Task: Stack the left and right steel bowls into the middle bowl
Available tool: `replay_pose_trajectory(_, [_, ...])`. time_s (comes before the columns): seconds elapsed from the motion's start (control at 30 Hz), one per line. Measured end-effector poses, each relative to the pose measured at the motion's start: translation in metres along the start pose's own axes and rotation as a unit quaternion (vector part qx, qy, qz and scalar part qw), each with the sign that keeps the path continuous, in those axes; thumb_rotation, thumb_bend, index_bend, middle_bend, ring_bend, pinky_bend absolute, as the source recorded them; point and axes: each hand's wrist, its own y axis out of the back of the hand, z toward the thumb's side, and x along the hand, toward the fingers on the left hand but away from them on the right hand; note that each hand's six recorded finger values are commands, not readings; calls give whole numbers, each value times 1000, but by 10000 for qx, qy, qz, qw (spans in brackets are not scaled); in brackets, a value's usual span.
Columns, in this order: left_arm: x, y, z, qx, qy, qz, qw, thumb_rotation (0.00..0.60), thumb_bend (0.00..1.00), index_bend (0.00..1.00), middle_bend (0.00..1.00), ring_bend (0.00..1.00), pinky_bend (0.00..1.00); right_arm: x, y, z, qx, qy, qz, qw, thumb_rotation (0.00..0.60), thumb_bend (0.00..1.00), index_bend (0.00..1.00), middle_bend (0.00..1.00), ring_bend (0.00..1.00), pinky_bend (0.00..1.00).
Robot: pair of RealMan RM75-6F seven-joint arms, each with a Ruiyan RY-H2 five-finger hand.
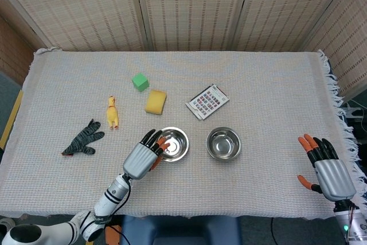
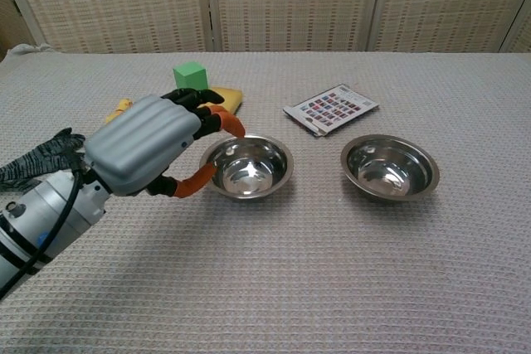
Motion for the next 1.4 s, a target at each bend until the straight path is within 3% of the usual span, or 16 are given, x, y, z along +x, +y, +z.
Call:
replay_pose_trajectory(0.2, [-43,12,-20,-266,191,-317,9990,600,456,109,138,32,153,-12,-26,23,-185,533,332,9979,600,118,4,0,0,0])
replay_pose_trajectory(0.33, [-90,20,-52,-381,646,-602,9954,600,454,80,122,16,150,-32,-53,45,-104,954,618,9935,600,119,108,0,0,0])
replay_pose_trajectory(0.47, [-125,31,-79,-565,1161,-595,9898,600,454,80,122,16,149,-59,-82,69,-30,1230,784,9893,600,137,221,0,0,0])
replay_pose_trajectory(0.7, [-139,45,-99,-566,1342,-435,9884,600,452,80,122,17,148,-100,-113,108,163,1581,560,9857,600,289,436,2,0,0])
replay_pose_trajectory(0.9, [-141,51,-105,-541,1369,-348,9885,600,453,81,122,16,149,-124,-126,128,177,1628,469,9854,600,319,548,47,0,0])
replay_pose_trajectory(1.1, [-145,56,-113,-513,1432,-316,9879,600,453,80,123,16,148,-127,-120,137,-41,1622,128,9867,600,395,748,153,0,0])
replay_pose_trajectory(1.3, [-148,58,-119,-555,1532,-345,9860,600,454,80,123,17,149,-118,-94,157,-347,1898,-537,9797,600,397,742,160,0,0])
replay_pose_trajectory(1.4, [-148,58,-121,-597,1571,-356,9851,600,454,80,123,17,148,-119,-83,175,-460,2091,-703,9743,600,397,732,160,0,0])
